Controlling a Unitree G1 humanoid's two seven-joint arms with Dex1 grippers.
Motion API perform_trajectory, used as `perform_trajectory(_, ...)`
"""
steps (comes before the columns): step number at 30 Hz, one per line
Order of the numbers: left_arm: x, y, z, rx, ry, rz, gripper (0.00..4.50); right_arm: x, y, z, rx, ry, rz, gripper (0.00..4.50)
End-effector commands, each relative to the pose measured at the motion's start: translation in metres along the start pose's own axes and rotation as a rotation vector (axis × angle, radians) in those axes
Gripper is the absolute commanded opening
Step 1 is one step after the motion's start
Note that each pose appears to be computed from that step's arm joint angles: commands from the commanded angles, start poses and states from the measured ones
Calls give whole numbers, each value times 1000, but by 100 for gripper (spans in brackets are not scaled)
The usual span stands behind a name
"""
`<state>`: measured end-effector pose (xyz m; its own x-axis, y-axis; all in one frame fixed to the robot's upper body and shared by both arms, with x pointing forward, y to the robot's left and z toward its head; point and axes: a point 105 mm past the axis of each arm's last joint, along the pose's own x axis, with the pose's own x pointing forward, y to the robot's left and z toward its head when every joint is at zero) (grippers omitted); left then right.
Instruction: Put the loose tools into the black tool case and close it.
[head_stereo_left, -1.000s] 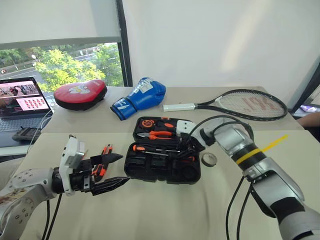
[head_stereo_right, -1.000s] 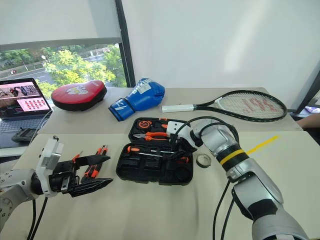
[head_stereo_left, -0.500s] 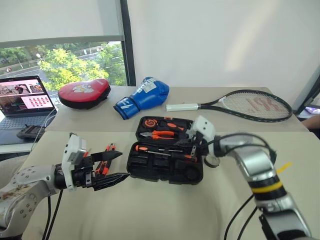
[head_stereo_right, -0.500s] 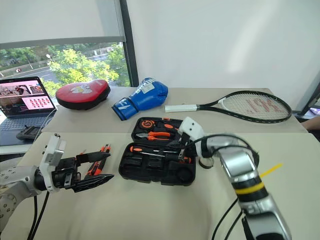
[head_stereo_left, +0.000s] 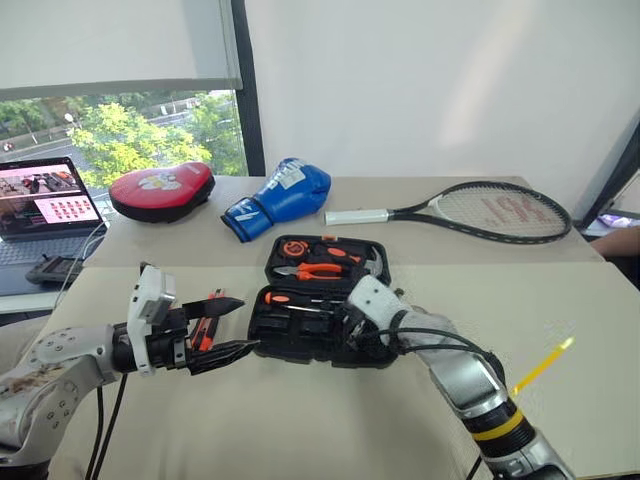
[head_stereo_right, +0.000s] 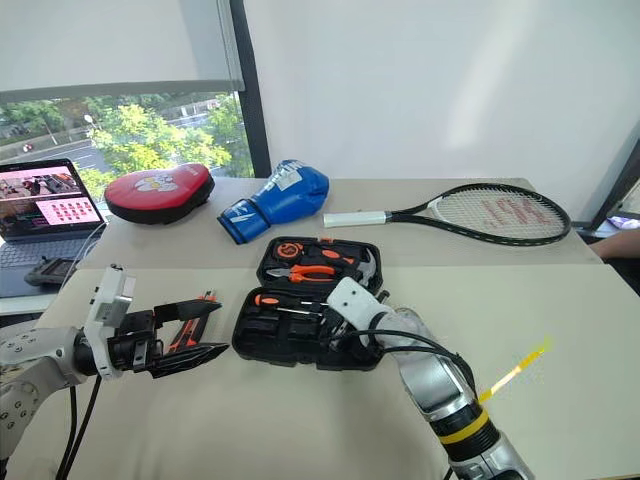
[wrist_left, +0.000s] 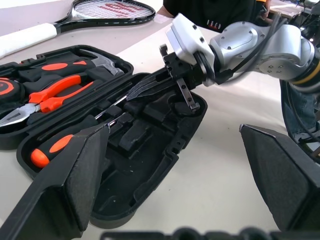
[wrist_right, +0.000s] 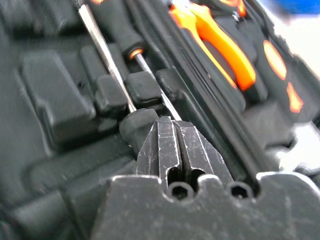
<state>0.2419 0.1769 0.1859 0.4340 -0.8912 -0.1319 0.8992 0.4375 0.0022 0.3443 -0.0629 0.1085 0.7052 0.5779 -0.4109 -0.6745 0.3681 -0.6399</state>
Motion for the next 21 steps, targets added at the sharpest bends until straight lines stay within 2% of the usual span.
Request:
perform_trajectory(1,-5,3,6,58,-16,68,448,2,29,-26,-57,53,127,5)
perform_trajectory(2,-8,9,6,50,-21,128,448,-5,18,-8,75,-58,91,5)
perform_trajectory(4,-13,22,4,54,-21,254,448,-30,6,41,340,-424,133,5)
perform_trajectory(6,-18,34,2,51,-24,361,448,-55,-6,56,392,-561,153,5)
perform_trajectory(8,-24,48,-2,17,4,443,448,-76,-14,63,409,-597,173,5)
perform_trajectory(9,-30,57,-6,-9,34,491,448,-85,-15,66,395,-613,195,61)
perform_trajectory(10,-38,67,-13,-33,97,545,448,-95,-13,69,386,-621,231,75)
perform_trajectory(14,-53,90,-20,-98,208,602,448,-123,-9,68,380,-579,298,215)
perform_trajectory(17,-64,103,-27,-91,322,641,448,-143,-14,65,396,-541,287,322)
perform_trajectory(21,-74,120,-37,-162,418,678,448,-163,-19,67,411,-532,236,445)
